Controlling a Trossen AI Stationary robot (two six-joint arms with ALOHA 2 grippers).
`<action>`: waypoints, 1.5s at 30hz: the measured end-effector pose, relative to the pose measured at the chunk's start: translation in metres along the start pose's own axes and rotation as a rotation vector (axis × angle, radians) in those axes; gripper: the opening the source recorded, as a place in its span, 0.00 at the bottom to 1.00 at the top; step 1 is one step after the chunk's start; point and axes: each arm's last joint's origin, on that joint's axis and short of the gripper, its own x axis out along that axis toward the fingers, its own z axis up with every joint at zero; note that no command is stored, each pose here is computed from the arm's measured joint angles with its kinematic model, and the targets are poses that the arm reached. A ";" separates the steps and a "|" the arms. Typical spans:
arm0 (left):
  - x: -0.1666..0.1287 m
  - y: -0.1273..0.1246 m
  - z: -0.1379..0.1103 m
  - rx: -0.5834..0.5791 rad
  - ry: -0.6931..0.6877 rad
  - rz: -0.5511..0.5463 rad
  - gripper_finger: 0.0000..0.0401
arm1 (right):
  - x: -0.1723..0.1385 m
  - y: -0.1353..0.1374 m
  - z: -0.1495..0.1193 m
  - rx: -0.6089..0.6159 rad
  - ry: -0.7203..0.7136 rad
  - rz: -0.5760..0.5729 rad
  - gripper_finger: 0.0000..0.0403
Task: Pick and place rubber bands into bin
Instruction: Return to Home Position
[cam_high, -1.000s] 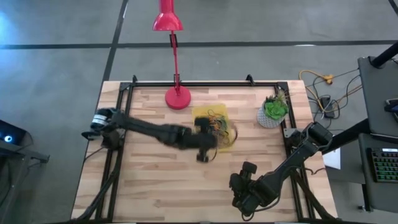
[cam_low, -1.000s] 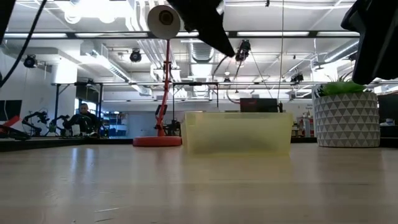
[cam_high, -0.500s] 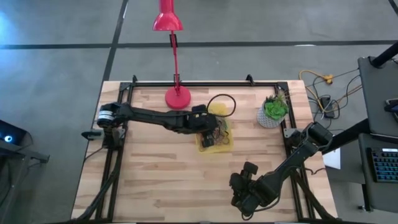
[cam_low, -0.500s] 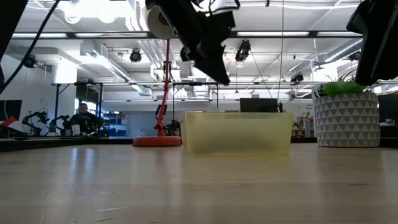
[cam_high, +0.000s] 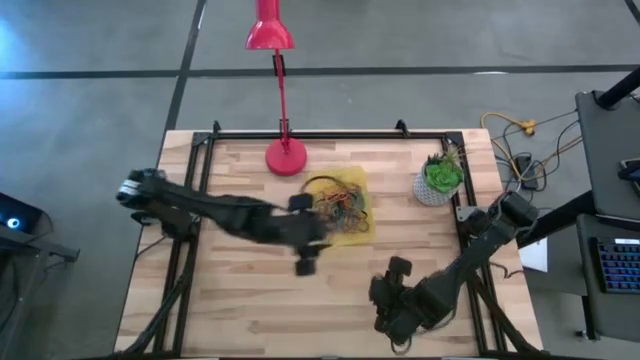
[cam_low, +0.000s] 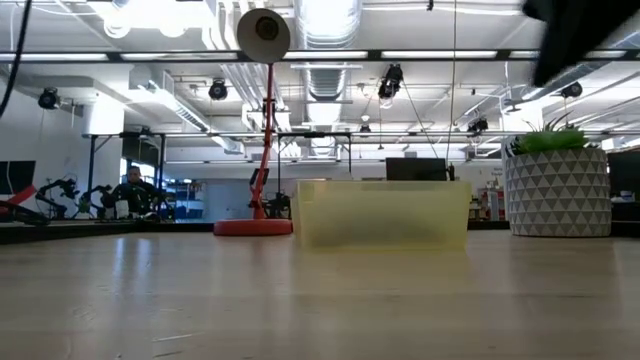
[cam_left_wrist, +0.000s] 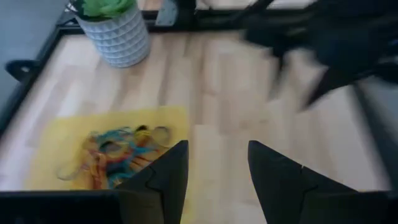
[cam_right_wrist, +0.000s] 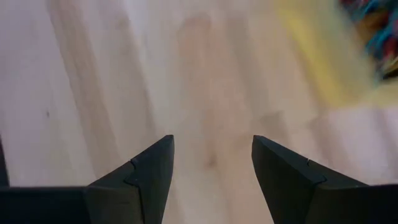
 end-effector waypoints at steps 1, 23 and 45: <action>-0.012 -0.002 -0.001 -0.037 -0.017 -0.017 0.37 | -0.003 -0.008 0.009 -0.010 -0.010 0.002 0.50; -0.068 0.036 -0.154 -0.403 -0.327 -0.045 0.38 | -0.107 -0.209 -0.021 0.273 -0.347 0.197 0.50; -0.074 0.088 -0.221 -0.505 -0.392 0.099 0.38 | -0.116 -0.270 -0.054 0.464 -0.393 0.109 0.50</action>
